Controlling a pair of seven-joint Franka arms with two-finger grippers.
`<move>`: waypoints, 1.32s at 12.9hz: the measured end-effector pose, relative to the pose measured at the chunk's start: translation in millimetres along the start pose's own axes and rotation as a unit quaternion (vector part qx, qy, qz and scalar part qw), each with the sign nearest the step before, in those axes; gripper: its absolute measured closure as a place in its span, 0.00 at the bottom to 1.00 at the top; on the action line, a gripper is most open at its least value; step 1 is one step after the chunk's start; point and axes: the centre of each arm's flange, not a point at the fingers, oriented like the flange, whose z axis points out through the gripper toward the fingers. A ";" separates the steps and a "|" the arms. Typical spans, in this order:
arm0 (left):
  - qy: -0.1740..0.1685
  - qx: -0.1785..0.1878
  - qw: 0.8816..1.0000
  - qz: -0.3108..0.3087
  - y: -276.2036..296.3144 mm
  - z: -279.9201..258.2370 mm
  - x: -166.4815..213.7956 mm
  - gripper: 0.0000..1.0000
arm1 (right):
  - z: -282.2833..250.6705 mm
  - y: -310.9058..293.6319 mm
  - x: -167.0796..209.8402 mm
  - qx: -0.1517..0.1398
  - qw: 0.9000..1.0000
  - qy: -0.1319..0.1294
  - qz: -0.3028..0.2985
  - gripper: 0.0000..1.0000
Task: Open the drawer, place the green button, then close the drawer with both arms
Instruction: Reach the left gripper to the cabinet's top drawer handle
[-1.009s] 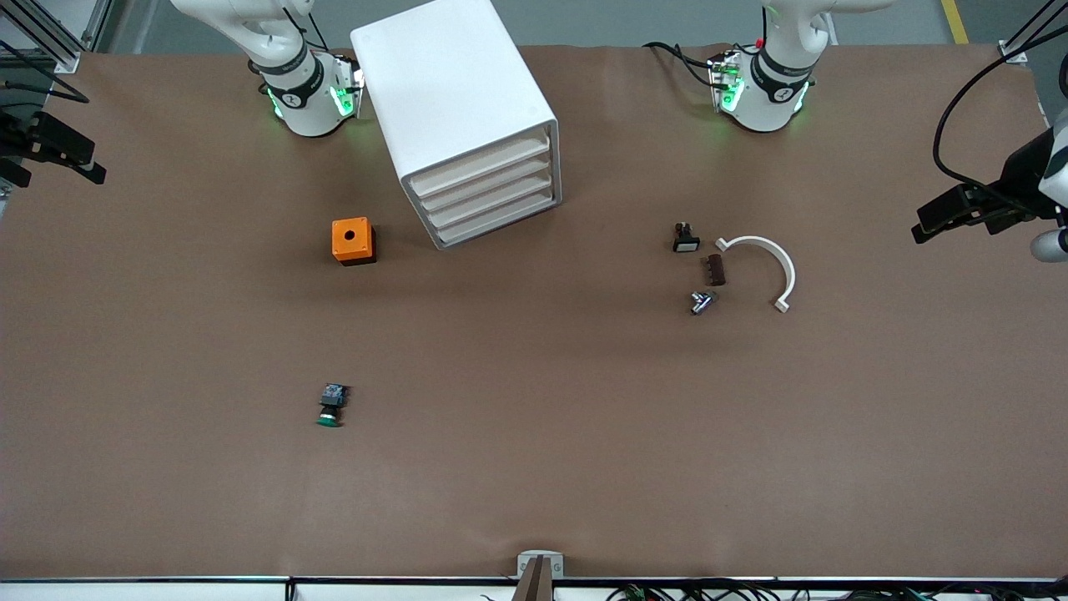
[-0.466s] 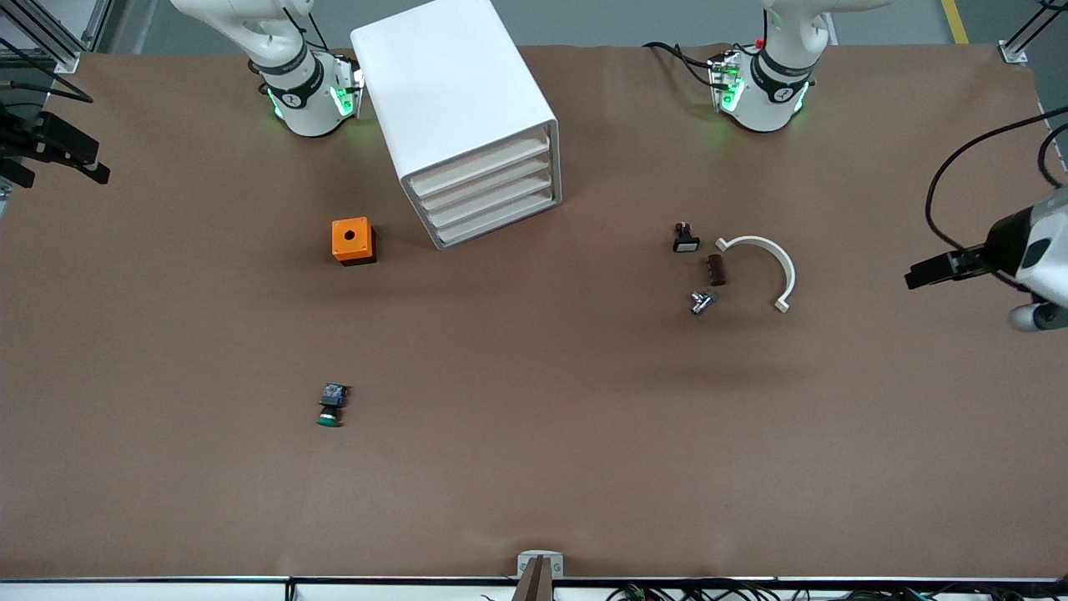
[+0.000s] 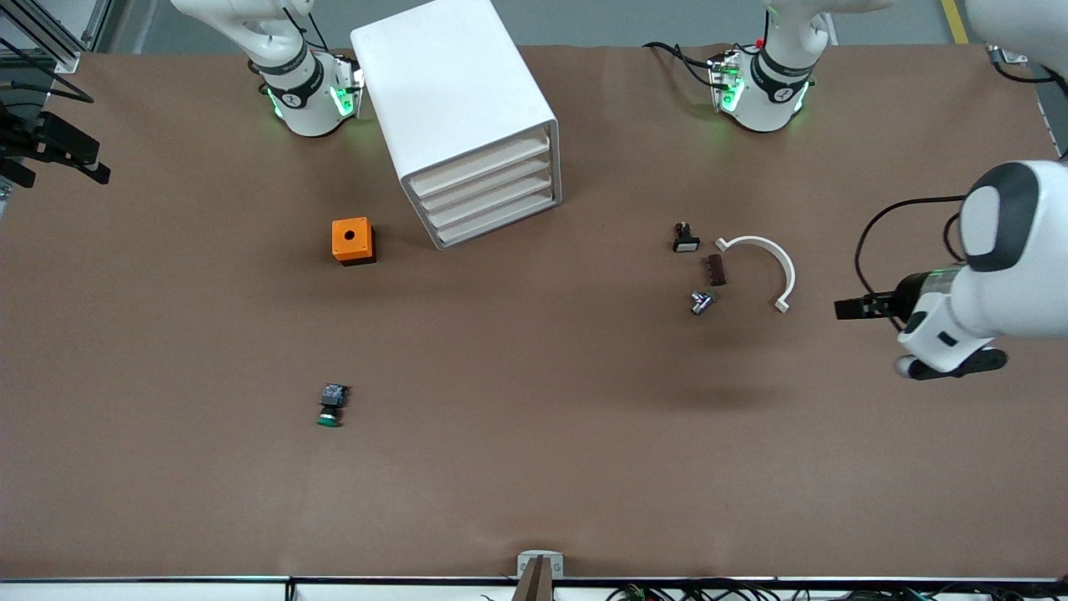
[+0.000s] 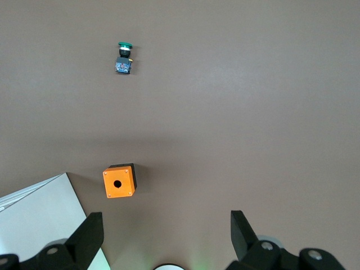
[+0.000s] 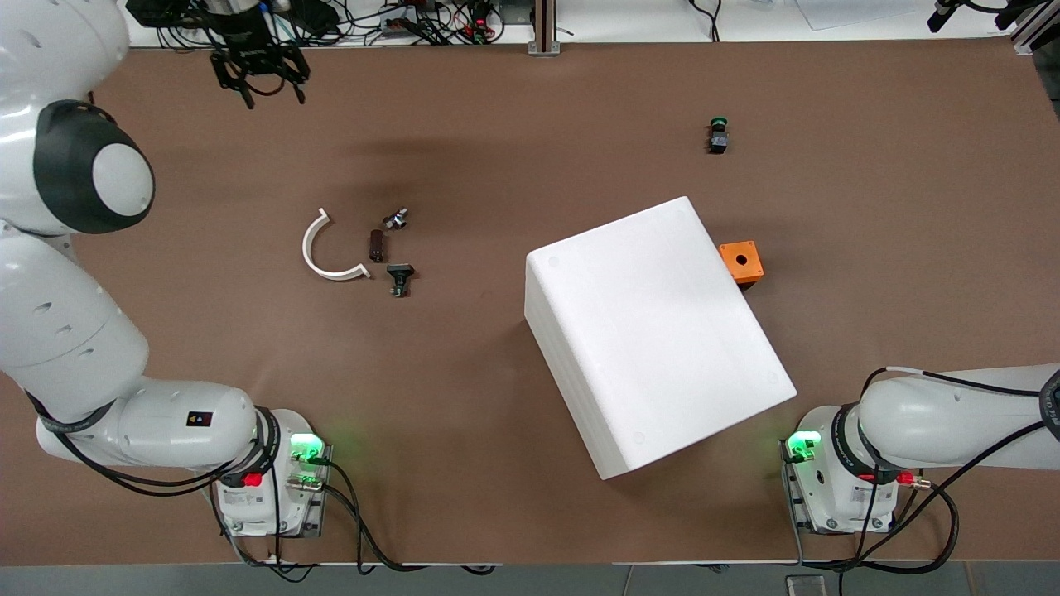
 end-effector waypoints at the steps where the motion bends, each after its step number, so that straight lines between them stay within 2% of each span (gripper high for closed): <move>1: -0.009 -0.004 1.000 -0.020 25.5 9.3 -1.1 0.00 | 0.0 -0.1 0.0 0.000 1.000 0.000 0.000 0.00; 3: -0.036 -0.033 0.995 -0.089 82.1 27.3 -5.4 0.00 | 0.0 -0.1 0.0 0.000 1.000 0.000 0.000 0.00; 4: -0.055 -0.045 0.988 -0.134 109.7 38.3 -8.3 0.00 | -0.1 -0.1 0.0 0.000 1.000 0.000 0.000 0.00; 6: -0.105 -0.061 0.967 -0.224 161.2 66.7 -16.3 0.00 | -0.3 -0.2 0.1 0.000 1.000 0.001 0.000 0.00; 7: -0.132 -0.069 0.951 -0.271 182.0 79.8 -18.2 0.00 | -0.6 -0.2 0.2 0.000 1.000 0.002 0.000 0.00; 9: -0.194 -0.080 0.904 -0.373 211.2 104.1 -17.0 0.00 | -1.7 -0.2 0.3 0.000 1.000 0.004 0.000 0.00; 12: -0.279 -0.064 0.818 -0.499 251.2 140.4 -20.2 0.00 | -4.3 -0.3 -0.1 -0.001 1.000 0.007 0.000 0.00; 14: -0.329 -0.033 0.750 -0.573 280.5 167.1 -25.0 0.00 | -5.4 -0.3 -0.2 -0.001 1.000 0.008 0.000 0.00; 16: -0.369 0.012 0.694 -0.618 310.0 194.6 -38.2 0.00 | -6.2 -0.3 0.0 -0.001 1.000 0.010 0.000 0.00; 17: -0.384 0.037 0.671 -0.633 323.8 207.0 -46.9 0.00 | -6.5 -0.3 0.2 -0.001 1.000 0.011 0.000 0.00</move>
